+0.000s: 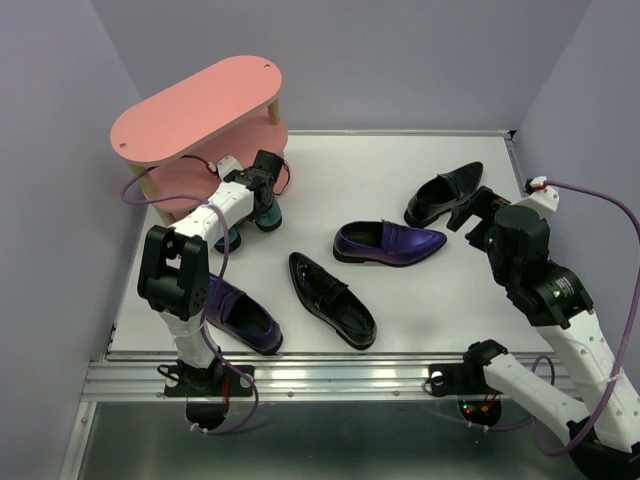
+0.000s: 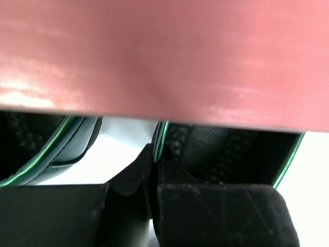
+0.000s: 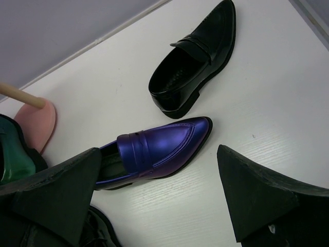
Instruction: Place and organize the shoes onto the shoe shelf
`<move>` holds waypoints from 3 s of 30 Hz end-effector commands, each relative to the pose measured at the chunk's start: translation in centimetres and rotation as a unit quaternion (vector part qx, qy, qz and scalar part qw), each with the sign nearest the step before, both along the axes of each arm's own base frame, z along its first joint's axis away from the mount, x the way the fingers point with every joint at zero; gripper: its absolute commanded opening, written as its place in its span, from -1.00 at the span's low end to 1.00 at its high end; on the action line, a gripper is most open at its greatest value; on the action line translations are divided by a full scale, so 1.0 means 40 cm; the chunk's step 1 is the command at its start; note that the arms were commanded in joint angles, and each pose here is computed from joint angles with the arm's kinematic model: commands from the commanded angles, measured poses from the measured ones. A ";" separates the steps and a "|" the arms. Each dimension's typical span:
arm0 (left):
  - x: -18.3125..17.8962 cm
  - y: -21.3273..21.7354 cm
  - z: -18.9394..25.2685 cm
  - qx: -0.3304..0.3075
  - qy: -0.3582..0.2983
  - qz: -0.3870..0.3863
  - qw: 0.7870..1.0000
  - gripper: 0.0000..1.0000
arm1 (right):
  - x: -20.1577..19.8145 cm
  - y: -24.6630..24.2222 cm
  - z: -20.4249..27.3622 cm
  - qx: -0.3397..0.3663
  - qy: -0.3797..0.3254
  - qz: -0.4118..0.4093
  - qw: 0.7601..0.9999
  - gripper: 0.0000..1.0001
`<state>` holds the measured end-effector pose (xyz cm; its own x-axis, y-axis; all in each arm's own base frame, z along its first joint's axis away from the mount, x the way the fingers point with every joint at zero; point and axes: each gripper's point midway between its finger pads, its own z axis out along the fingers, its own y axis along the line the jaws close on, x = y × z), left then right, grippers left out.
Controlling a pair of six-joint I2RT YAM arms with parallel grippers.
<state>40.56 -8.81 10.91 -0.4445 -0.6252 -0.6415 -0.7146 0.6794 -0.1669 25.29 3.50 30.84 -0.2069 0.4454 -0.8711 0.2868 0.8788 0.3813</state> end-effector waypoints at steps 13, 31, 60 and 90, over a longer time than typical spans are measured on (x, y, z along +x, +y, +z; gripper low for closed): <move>0.139 0.000 0.134 -0.021 -0.109 0.034 0.993 -1.00 | -0.016 -0.006 0.071 0.016 -0.041 0.006 0.999 1.00; 0.127 -0.001 0.129 -0.025 -0.098 0.027 0.995 -0.08 | -0.026 -0.010 0.064 0.018 -0.036 0.005 0.999 1.00; -0.161 -0.419 0.235 0.054 -0.067 -0.359 0.929 0.25 | 0.004 0.019 -0.004 0.019 -0.011 0.017 1.000 1.00; -0.117 -0.681 0.022 0.132 0.052 -0.668 0.731 0.15 | -0.019 -0.008 0.015 0.011 -0.017 0.002 1.000 1.00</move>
<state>35.99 -34.85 9.96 -0.6385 0.5339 -0.5543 0.5680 0.8129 0.1288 24.48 3.80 30.13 -0.2247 0.4540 -0.8622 0.2586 0.8809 0.3965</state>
